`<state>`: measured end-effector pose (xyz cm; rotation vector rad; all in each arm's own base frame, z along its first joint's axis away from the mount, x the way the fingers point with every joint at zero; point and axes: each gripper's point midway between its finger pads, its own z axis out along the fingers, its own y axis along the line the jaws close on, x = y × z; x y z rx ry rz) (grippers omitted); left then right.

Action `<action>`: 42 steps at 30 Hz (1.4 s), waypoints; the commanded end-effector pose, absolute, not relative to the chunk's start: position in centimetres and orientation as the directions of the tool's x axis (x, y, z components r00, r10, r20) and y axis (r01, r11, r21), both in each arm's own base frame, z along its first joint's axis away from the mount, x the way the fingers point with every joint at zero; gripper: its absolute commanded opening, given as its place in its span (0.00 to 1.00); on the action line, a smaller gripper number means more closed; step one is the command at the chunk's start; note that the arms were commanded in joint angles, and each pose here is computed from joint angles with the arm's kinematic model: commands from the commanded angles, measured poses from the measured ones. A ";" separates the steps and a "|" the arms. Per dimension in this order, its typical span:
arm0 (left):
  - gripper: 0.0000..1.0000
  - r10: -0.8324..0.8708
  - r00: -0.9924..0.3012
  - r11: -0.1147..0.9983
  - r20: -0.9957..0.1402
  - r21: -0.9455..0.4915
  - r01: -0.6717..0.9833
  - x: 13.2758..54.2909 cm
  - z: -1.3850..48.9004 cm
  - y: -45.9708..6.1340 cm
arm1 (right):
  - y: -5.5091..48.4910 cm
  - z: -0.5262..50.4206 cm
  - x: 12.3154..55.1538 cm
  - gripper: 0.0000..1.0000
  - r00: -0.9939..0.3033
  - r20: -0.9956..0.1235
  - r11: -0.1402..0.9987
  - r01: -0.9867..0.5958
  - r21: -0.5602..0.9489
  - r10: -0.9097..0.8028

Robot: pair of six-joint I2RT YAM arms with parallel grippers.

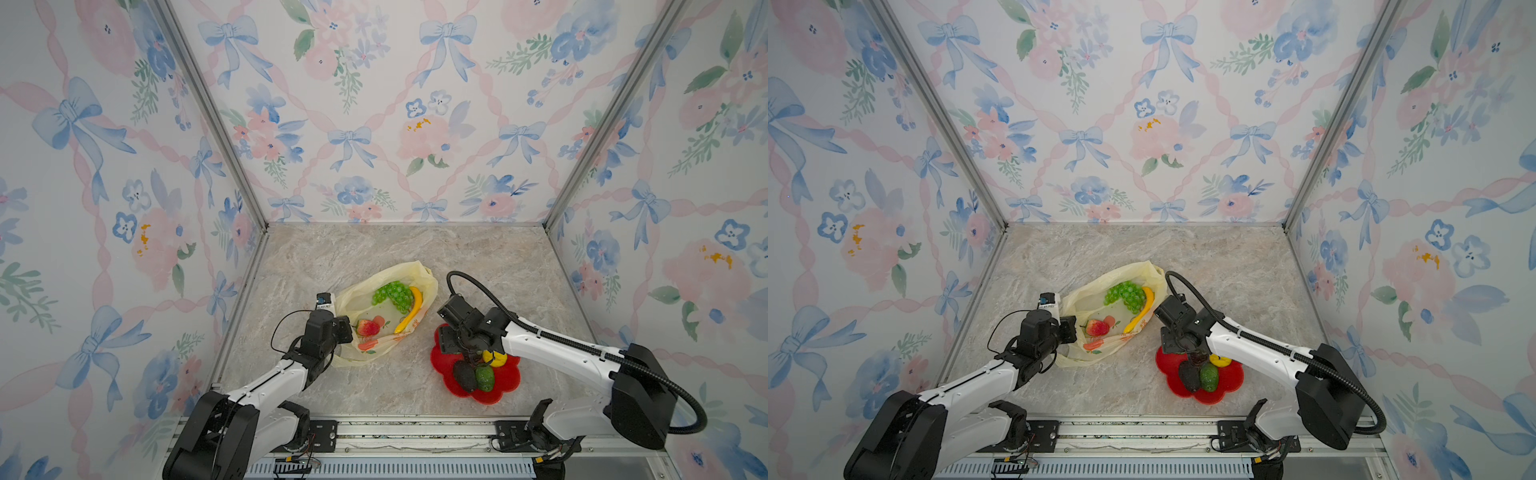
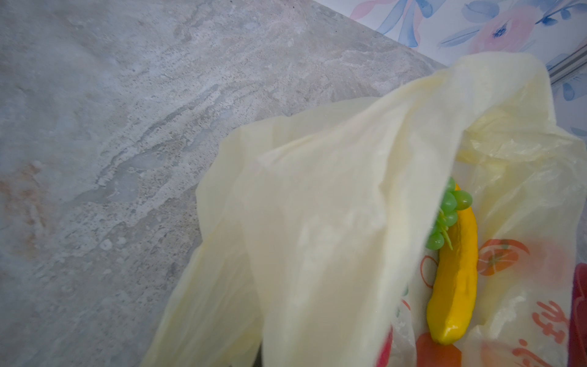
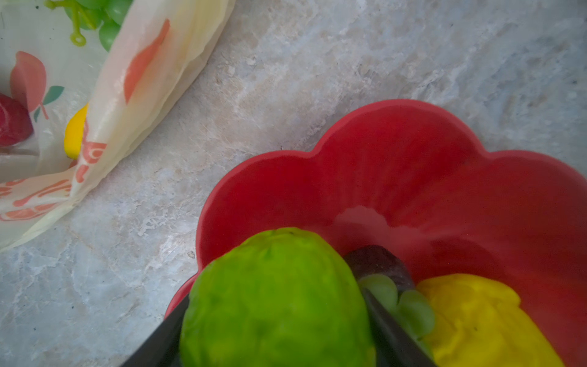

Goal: Take fruits out of the plastic bag
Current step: Place the fruit on the plate.

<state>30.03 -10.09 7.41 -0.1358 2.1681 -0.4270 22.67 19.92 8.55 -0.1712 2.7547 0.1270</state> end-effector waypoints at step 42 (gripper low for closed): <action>0.04 -0.259 -0.582 0.935 -0.771 -0.352 0.049 30.2 7.8 -10.0 | 19.3 11.5 23.1 0.80 -0.891 -0.437 0.992 -0.128 -0.022 -0.124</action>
